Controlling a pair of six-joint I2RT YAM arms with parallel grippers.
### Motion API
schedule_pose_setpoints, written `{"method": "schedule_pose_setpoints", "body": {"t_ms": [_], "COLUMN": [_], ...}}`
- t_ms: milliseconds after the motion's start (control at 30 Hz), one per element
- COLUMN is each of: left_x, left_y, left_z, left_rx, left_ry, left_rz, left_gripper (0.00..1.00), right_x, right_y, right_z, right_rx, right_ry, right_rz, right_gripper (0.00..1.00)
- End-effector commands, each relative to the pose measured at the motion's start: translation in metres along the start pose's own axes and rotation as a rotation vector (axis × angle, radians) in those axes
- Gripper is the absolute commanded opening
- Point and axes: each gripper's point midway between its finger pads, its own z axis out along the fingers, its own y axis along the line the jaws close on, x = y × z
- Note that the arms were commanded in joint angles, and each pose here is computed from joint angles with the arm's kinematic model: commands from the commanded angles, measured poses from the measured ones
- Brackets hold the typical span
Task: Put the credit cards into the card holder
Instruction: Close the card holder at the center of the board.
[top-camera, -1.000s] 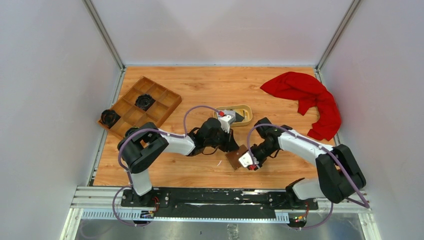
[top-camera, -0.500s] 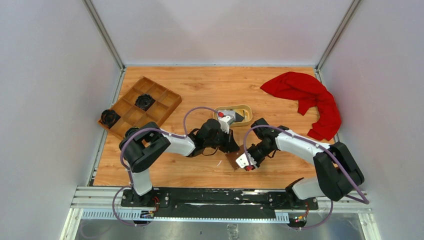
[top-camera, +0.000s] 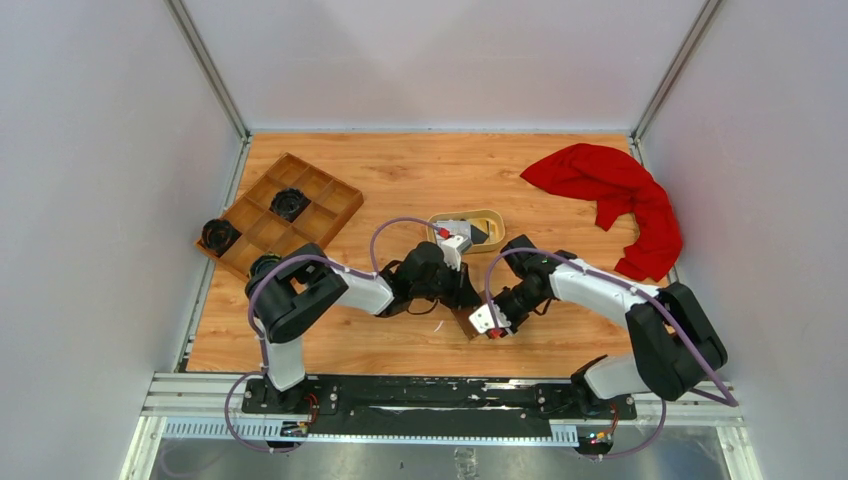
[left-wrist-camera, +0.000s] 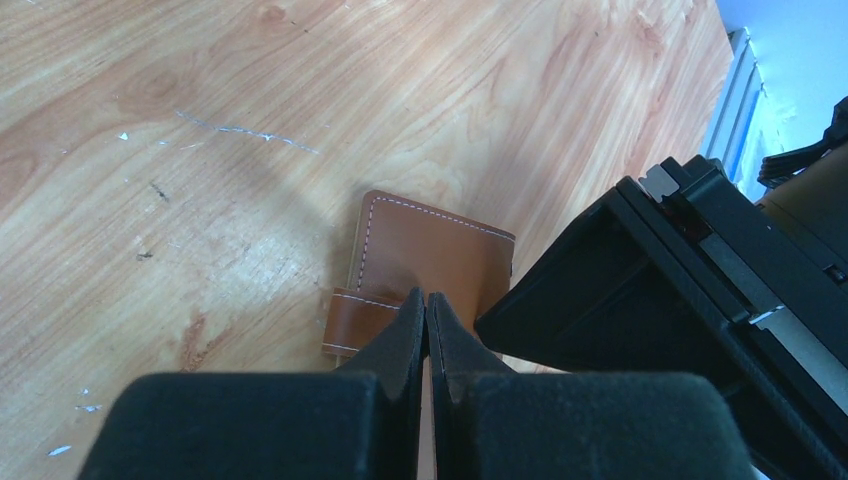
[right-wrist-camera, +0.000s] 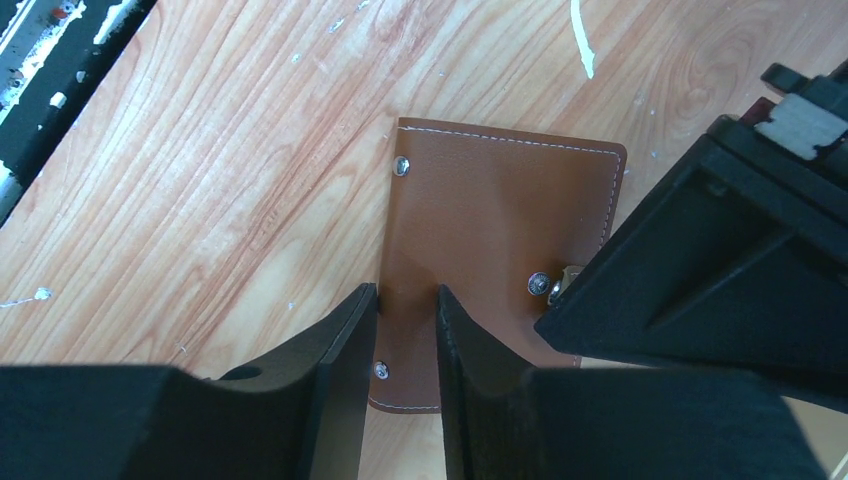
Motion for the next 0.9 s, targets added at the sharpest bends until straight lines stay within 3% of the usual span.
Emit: {"method": "schedule_pose_setpoints", "body": {"t_ms": [0, 867], "left_x": [0.016, 0.0215], "left_y": [0.0007, -0.0029], "left_z": [0.0039, -0.0026], "left_rx": [-0.001, -0.003], "left_ry": [0.032, 0.035], "left_rz": [-0.014, -0.028], "left_gripper": [0.0, 0.0], "right_x": [0.0055, 0.0098], "right_y": [0.0066, 0.0053], "right_z": [0.0026, 0.005], "right_rx": [-0.041, -0.06], "right_ry": [0.037, 0.061], "right_rz": [0.026, 0.073], "right_gripper": [0.31, 0.25]}}
